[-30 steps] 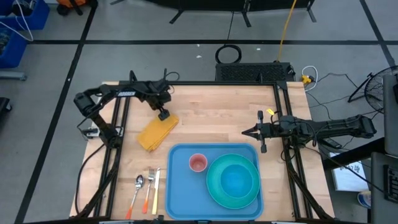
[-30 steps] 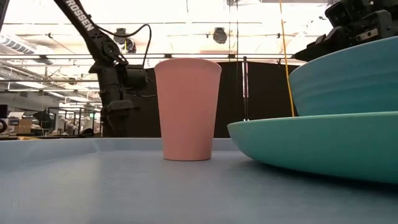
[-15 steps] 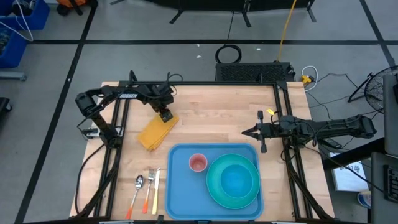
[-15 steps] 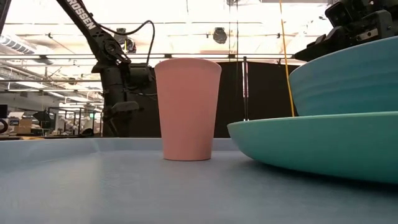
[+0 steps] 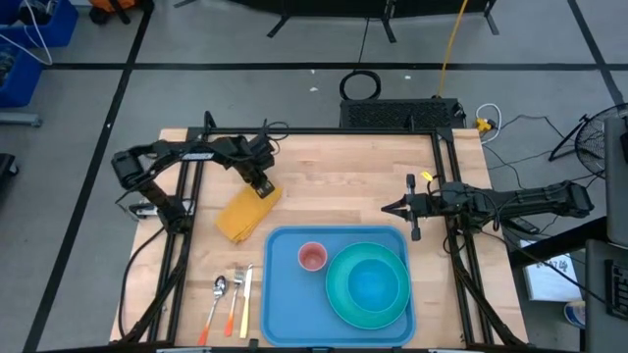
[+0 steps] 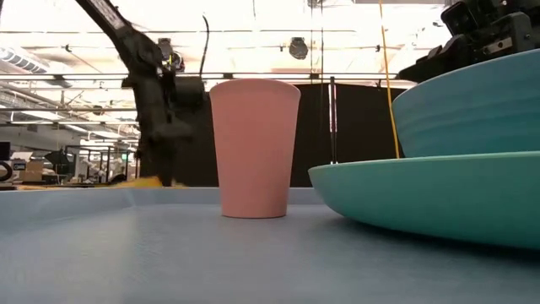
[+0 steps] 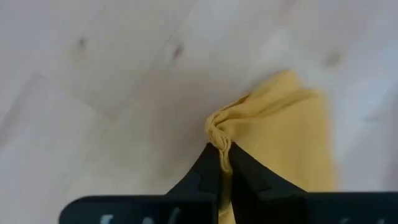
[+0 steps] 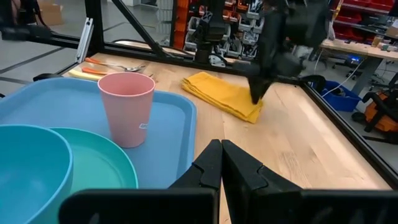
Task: Set up tray
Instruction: Put the yellow napkin on the blue serving tray to the left of the green plate
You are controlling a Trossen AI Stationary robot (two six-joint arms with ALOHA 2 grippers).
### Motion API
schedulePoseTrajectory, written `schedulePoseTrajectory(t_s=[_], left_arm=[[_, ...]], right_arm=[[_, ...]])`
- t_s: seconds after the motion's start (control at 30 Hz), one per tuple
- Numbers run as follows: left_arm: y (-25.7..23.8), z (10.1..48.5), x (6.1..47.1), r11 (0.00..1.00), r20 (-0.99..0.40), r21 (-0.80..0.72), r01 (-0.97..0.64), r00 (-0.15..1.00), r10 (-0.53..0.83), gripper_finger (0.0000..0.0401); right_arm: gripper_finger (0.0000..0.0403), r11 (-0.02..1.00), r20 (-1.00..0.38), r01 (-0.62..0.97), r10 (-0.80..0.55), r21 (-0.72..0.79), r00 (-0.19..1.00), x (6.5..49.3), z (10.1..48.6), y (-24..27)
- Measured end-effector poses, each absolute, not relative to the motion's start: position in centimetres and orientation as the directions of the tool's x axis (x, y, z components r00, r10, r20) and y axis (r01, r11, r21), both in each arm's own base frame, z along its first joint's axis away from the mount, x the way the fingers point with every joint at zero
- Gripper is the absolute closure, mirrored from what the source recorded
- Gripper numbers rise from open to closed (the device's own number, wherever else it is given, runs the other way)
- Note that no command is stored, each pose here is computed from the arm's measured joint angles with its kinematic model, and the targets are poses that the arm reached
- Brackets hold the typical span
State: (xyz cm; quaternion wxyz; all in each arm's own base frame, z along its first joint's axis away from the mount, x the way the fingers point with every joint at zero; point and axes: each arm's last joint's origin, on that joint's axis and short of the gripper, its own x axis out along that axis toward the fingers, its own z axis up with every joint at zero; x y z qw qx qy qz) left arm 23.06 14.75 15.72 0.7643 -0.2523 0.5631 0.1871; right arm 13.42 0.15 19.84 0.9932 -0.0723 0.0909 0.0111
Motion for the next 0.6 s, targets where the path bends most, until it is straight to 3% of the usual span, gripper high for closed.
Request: schedulePoseTrajectory(t_s=[0.33,0.6], left_arm=[[10.8,27.1,22.3,0.83,-0.793,-0.108,-0.546,0.551,0.259,0.0391],[5.2,33.2,21.7,0.854,-0.636,-0.137,-0.501,0.706,0.312,0.0391]], right_arm=[[0.0403,0.989,-0.176,-0.036,0.011,-0.141,0.984,13.4,19.9,0.2],[0.0403,0.989,-0.164,-0.035,0.011,-0.145,0.986,13.5,20.0,0.2]])
